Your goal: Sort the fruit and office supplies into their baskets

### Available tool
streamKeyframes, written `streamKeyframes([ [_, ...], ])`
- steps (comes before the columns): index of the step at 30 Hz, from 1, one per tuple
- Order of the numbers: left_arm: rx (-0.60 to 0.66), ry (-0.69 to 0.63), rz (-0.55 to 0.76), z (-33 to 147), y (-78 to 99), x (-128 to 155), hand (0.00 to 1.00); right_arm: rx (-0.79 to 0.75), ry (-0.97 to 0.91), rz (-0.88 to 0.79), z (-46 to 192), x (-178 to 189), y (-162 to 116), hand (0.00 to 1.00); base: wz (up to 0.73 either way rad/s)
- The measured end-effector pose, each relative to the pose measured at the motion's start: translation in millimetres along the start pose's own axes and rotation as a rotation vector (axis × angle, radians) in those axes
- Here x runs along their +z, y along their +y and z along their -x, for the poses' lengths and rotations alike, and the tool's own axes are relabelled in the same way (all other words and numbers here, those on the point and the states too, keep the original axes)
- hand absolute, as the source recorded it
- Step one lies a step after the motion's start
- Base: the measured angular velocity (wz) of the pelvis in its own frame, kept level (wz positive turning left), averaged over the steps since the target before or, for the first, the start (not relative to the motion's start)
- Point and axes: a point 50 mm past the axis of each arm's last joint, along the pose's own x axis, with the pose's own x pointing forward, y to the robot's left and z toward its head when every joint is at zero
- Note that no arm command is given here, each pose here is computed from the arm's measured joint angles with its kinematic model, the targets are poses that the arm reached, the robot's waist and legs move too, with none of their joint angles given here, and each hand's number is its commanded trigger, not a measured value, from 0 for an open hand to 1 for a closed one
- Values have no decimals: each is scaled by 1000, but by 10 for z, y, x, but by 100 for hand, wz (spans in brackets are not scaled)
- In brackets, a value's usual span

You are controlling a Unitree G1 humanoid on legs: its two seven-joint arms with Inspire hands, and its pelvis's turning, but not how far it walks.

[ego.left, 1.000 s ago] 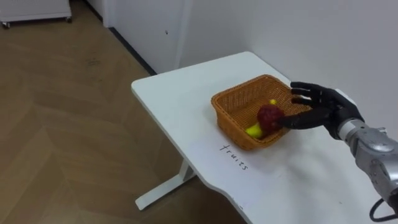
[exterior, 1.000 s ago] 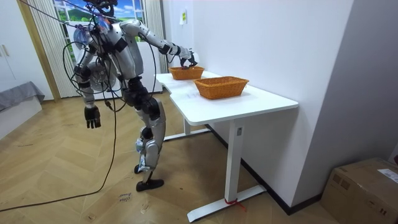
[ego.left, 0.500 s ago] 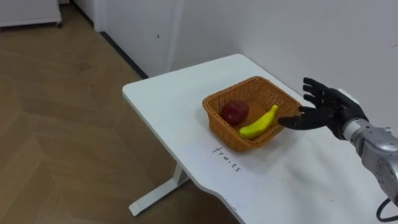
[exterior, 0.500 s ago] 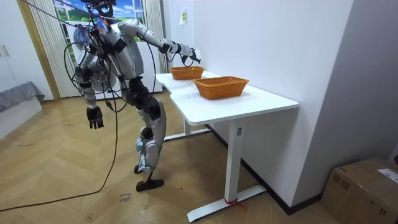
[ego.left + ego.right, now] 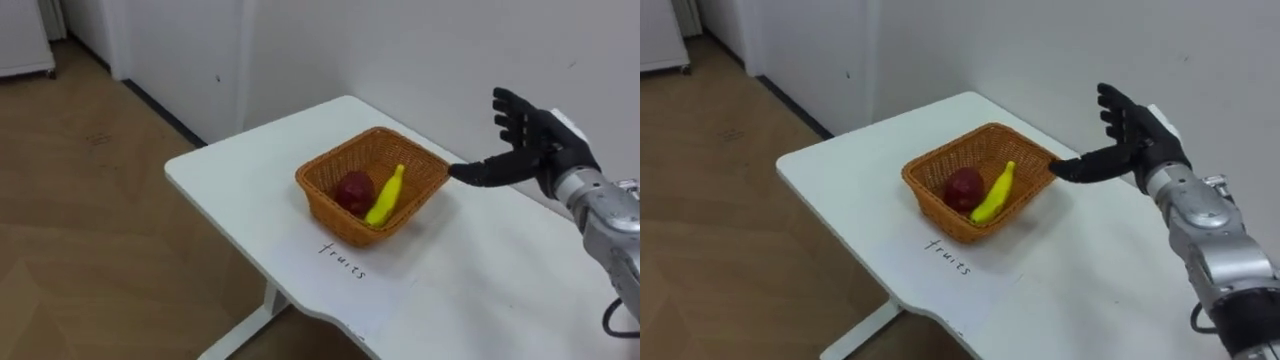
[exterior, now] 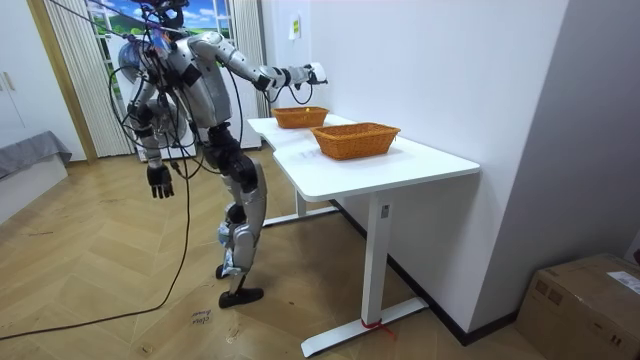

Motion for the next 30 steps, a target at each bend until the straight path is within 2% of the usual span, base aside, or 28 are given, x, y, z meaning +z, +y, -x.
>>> streamKeyframes([
  [4, 11, -39, 45, -40, 14, 170, 0, -61, -64, 18, -1, 151, -113, 0, -10],
  [8, 9, -90, 84, -77, -12, 389, 0, -114, -103, 103, 6, 326, -334, 0, -20],
  [15, 11, -165, 113, -113, 23, 699, 0, -227, -181, 138, 1, 627, -646, 0, -37],
  [19, 37, -183, 128, -126, 73, 788, 0, -266, -187, 143, 12, 648, -680, 0, -40],
  [24, 41, -216, 154, -148, 115, 959, 0, -351, -201, 111, 77, 707, -872, 0, -38],
  [28, 48, -216, 169, -151, 141, 967, 0, -441, -222, 53, 206, 743, -1058, 0, -35],
  [30, 63, -211, 179, -152, 156, 955, 0, -496, -251, -29, 326, 743, -1171, 0, -16],
])
